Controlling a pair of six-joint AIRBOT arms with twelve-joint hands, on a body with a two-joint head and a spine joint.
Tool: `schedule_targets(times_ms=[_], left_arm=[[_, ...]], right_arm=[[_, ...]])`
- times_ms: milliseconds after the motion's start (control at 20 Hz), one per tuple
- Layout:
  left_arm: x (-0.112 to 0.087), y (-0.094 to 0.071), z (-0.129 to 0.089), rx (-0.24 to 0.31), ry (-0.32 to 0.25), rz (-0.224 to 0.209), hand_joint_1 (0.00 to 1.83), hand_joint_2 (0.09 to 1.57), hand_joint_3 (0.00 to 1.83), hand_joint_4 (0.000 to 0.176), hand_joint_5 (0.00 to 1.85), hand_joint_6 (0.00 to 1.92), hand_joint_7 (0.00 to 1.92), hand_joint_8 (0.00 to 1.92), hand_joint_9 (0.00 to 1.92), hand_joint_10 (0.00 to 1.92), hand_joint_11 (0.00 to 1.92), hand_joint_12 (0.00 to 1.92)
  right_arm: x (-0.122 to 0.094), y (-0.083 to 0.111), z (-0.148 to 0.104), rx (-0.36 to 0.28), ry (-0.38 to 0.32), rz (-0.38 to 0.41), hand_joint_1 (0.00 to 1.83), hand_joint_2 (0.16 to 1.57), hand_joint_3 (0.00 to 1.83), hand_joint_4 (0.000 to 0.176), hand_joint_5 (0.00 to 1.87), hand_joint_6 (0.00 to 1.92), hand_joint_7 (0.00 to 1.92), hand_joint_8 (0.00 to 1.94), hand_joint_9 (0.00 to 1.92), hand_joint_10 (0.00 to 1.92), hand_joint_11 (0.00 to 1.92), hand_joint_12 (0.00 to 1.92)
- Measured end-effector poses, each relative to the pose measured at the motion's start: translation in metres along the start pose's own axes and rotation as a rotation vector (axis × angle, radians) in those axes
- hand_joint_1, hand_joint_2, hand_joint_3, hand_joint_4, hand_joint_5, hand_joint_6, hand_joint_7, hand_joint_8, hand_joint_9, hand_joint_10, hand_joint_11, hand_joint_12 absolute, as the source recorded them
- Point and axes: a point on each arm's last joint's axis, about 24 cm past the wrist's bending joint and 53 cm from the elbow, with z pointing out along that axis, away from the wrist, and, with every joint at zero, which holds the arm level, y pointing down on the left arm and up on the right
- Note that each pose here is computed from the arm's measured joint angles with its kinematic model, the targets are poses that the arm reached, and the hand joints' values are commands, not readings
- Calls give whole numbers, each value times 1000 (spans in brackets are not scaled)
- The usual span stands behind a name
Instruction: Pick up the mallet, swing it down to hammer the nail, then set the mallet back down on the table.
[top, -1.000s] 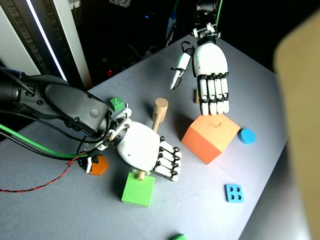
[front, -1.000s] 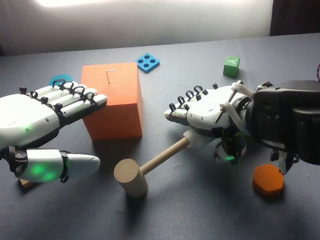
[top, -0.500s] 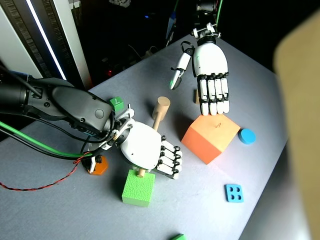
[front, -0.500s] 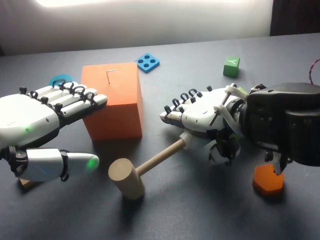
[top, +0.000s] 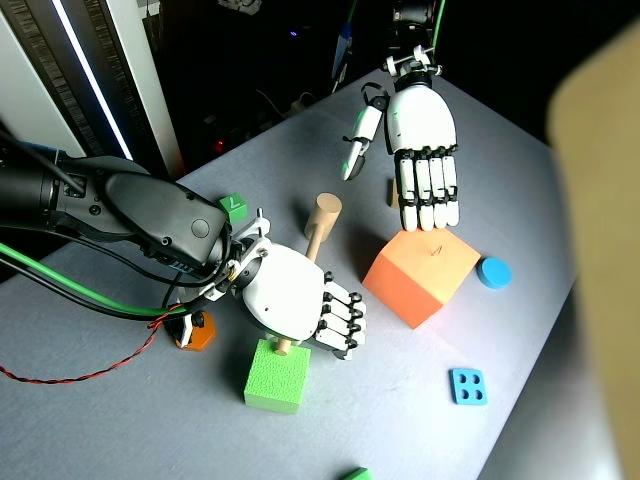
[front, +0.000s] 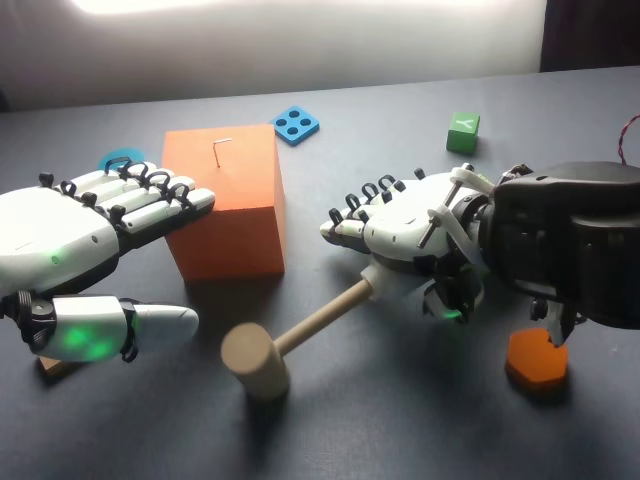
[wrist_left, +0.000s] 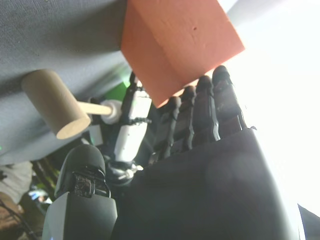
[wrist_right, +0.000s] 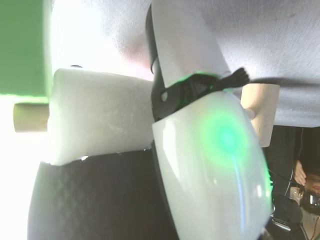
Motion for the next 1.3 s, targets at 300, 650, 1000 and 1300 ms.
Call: schedule_targets(times_ms=[300,650,1000,1300], left_arm=[[0,0,0,0,0,0,0,1215,2,0,35,11,10,4,0,0,0,0],[0,0,0,0,-1,0,0,1225,6,0,33,6,7,2,0,0,0,0],[-1,0,0,0,-2,-3,0,1220,2,0,53,8,26,6,6,2,0,0],[-1,-1,0,3,-4,-5,0,1221,1,0,74,9,43,7,23,5,0,0]], right_arm=[[-1,-1,0,1,-1,-1,1535,939,0,0,521,101,621,130,686,344,398,1289],[-8,3,-1,-9,-13,5,1312,1278,19,0,584,1491,621,1594,695,1628,693,1899],[-11,10,-10,-29,-17,2,1017,1342,9,0,585,1601,1097,1941,1302,1921,1416,1921],[-19,15,-31,-50,-33,-17,258,1566,70,0,1435,1921,1750,1941,1838,1921,1918,1921]])
